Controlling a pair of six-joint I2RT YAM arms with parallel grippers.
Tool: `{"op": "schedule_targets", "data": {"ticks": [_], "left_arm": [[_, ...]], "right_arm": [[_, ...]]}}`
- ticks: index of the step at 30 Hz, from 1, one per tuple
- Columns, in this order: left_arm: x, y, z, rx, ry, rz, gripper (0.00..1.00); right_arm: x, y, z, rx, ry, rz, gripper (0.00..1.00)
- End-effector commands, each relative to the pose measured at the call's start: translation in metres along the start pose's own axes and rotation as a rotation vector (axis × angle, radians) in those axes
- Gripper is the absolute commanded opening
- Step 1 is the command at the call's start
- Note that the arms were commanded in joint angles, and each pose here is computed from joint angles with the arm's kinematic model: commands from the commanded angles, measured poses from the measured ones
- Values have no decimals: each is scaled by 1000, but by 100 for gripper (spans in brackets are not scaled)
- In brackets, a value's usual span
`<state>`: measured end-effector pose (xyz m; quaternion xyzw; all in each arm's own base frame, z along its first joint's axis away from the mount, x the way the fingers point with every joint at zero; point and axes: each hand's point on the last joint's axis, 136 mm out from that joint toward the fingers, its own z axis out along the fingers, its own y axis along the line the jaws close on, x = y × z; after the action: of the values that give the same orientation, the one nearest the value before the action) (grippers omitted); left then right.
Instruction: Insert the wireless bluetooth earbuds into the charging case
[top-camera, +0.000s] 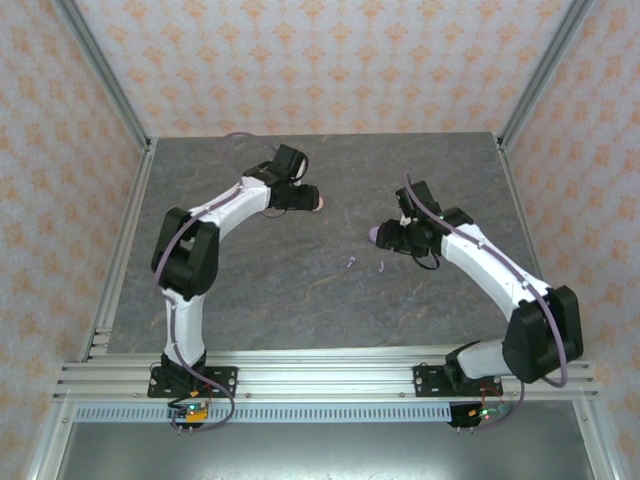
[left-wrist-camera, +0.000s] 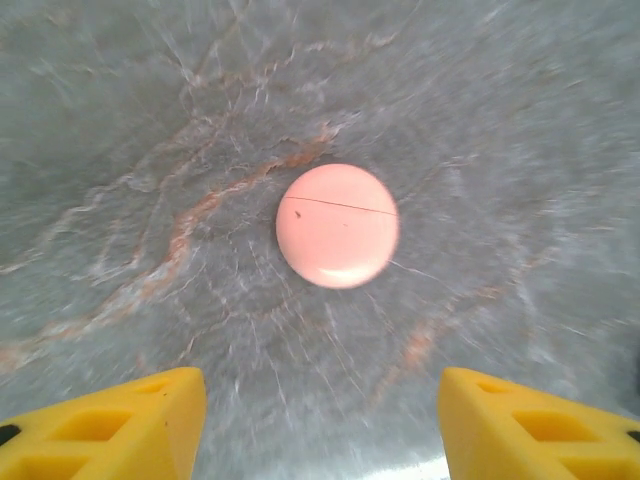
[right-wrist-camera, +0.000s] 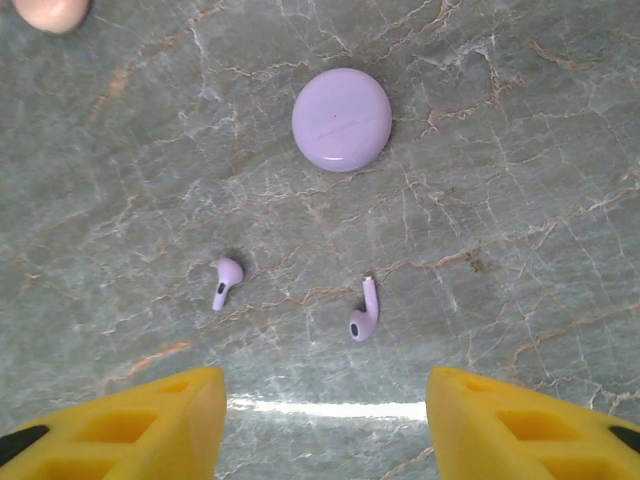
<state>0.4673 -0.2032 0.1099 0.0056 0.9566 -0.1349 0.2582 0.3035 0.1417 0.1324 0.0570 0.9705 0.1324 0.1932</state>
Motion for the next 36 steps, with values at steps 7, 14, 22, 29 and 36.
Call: {"op": "schedule_targets", "data": {"ticks": [7, 14, 22, 29, 36], "left_arm": [[36, 5, -93, 34, -73, -42, 63], [73, 14, -136, 8, -103, -80, 63], [101, 19, -154, -3, -85, -79, 63], [105, 18, -157, 17, -96, -103, 64], [103, 17, -157, 11, -96, -98, 64]], "right_arm": [[-26, 3, 35, 72, 50, -108, 63], [-38, -2, 69, 149, 108, -126, 66], [-45, -8, 101, 200, 195, -142, 66], [-47, -14, 118, 247, 241, -134, 66], [-46, -17, 131, 270, 273, -139, 66]]}}
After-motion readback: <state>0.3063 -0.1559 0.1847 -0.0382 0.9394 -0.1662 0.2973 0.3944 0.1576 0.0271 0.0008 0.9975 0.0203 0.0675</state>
